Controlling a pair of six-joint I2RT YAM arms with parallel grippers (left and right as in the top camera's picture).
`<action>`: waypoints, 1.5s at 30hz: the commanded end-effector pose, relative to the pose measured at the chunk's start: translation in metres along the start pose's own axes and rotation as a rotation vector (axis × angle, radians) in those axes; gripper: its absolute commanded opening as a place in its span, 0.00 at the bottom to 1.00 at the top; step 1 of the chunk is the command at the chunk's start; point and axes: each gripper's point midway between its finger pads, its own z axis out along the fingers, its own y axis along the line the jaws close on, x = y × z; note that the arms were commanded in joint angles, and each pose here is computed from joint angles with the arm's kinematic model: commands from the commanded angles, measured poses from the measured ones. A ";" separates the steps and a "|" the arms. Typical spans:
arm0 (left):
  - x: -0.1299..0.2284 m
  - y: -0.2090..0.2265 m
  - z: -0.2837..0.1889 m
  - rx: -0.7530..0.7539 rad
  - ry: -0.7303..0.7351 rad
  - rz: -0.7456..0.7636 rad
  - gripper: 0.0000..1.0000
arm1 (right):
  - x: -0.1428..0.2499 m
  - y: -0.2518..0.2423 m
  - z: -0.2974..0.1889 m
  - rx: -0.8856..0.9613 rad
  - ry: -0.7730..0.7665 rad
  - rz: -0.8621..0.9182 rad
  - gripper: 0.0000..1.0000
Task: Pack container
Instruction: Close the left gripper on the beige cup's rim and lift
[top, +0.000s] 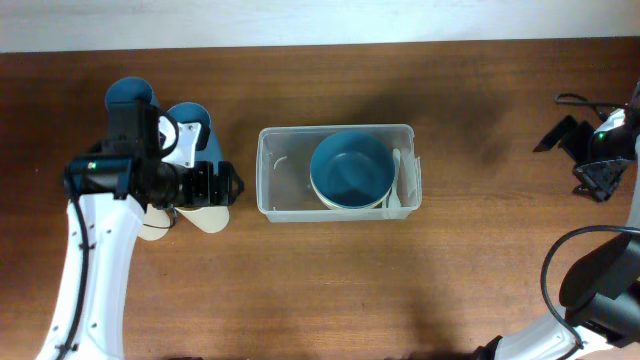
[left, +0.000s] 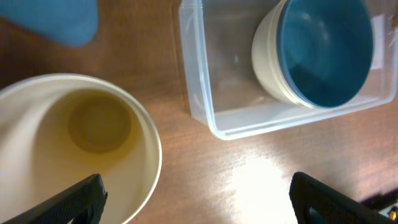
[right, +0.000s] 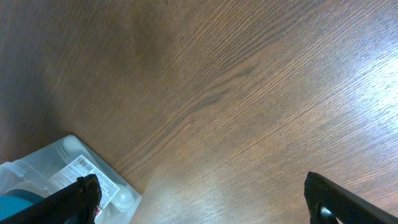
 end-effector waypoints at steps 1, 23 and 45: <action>0.002 -0.006 0.006 0.000 0.035 0.034 0.95 | -0.003 0.000 -0.009 0.004 -0.030 0.004 0.99; 0.014 0.032 0.058 -0.257 0.210 0.007 0.49 | -0.003 0.000 -0.009 0.003 -0.031 0.004 0.99; 0.004 0.013 0.038 -0.232 0.199 -0.026 0.01 | -0.003 0.000 -0.009 0.004 -0.031 0.004 0.99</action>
